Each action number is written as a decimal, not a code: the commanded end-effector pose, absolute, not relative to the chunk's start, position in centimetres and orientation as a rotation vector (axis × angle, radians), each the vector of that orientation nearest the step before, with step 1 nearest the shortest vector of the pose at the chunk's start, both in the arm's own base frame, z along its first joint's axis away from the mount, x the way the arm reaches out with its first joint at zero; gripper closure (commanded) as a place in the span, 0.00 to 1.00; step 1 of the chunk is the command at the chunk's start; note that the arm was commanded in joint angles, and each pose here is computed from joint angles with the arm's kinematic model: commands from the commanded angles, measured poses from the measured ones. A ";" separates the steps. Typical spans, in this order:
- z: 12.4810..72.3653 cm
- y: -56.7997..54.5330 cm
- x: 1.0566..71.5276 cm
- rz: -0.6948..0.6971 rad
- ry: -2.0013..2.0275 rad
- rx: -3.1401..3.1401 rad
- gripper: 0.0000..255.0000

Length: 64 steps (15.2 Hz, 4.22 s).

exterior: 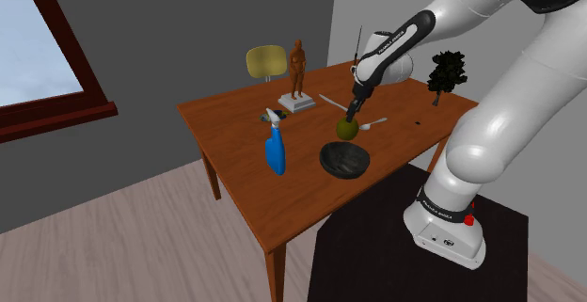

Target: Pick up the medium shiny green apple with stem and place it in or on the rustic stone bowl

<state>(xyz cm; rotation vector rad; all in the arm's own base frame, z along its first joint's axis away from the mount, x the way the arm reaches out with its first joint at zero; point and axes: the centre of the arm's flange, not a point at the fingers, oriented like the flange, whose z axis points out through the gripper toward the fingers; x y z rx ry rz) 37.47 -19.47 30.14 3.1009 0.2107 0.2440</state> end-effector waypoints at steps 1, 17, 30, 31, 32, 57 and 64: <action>29.8 -19.4 37.5 0.245 0.211 3.100 0.00; 29.8 -19.4 37.5 0.245 0.211 3.100 1.00; 36.6 -19.4 37.5 0.245 0.211 3.100 1.00; 37.2 -19.4 37.5 0.245 0.211 3.100 1.00; 37.7 -19.4 37.5 0.245 0.211 3.100 1.00; 49.2 -6.9 31.5 0.245 0.211 3.100 1.00; 51.1 0.1 28.1 0.245 0.211 3.100 1.00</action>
